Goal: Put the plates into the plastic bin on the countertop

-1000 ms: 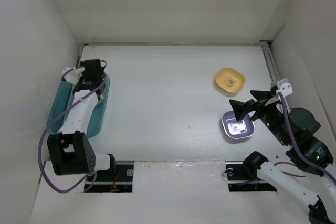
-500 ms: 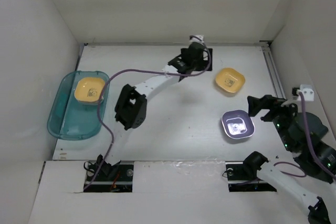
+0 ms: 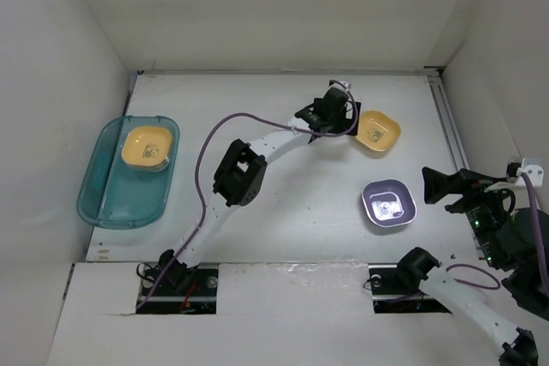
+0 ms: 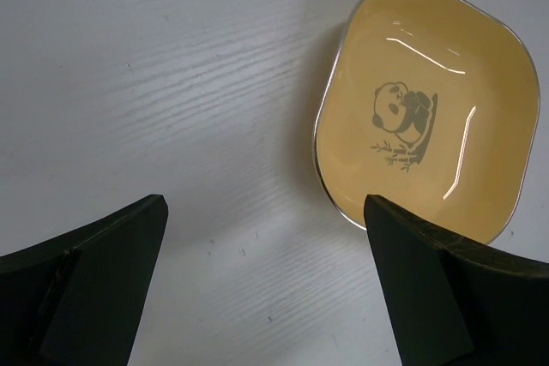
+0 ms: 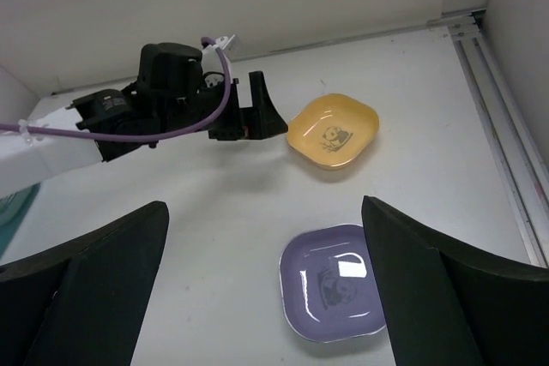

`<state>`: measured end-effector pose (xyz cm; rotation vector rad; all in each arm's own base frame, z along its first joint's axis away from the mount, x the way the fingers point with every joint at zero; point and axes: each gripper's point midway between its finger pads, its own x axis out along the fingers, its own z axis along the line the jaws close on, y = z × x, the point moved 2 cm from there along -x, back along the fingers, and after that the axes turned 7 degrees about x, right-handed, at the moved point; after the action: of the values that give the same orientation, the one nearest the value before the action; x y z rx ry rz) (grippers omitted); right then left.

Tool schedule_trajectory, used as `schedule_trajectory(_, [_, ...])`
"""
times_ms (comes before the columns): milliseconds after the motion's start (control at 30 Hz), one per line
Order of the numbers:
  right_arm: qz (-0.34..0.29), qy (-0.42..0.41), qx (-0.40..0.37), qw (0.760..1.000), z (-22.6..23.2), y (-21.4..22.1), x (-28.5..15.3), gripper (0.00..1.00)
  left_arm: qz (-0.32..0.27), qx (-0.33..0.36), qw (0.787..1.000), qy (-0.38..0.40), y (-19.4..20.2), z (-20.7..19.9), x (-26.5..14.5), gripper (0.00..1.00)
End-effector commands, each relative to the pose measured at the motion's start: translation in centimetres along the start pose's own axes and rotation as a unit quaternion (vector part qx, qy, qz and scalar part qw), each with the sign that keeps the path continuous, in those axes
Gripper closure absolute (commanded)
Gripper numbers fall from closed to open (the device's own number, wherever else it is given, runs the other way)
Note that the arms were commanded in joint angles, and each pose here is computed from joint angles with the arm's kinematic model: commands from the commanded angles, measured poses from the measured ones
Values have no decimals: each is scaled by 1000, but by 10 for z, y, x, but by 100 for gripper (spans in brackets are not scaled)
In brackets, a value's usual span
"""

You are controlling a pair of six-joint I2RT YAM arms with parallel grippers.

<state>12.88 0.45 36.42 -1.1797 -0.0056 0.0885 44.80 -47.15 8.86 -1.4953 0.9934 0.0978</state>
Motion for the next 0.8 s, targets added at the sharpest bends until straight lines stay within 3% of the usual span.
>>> schedule_trajectory(0, [-11,-13,-1,1000,-2,-6,-9,0,-30,-26,999,25,-17,-14,6,1])
schedule_trajectory(167, [-8,-11,-13,1000,-5,-2,-9,0,-40,-46,998,25,-18,-15,15,4])
schedule_trajectory(300, [-8,-11,-17,1000,-7,-2,-12,0,-39,-52,998,11,-12,-10,25,13])
schedule_trajectory(433, [-17,-10,-17,1000,-9,-6,-15,0,-31,-55,998,-7,-3,-3,31,57])
schedule_trajectory(467, [-17,-10,-21,1000,-10,-6,-15,0,-32,-55,998,-6,-5,-4,30,73])
schedule_trajectory(533, [-21,-11,-19,1000,-11,-7,-17,0,-28,-50,998,-8,-3,-3,32,84])
schedule_trajectory(600, [-21,-11,-19,1000,-11,-7,-17,0,-32,-46,998,-6,-6,-4,31,87])
schedule_trajectory(700, [-21,-11,-19,1000,-11,-7,-17,0,-34,-40,999,-6,-11,-5,26,99])
schedule_trajectory(767, [-23,-7,-19,1000,-12,-8,-17,0,-33,-40,999,-15,-16,-3,18,100])
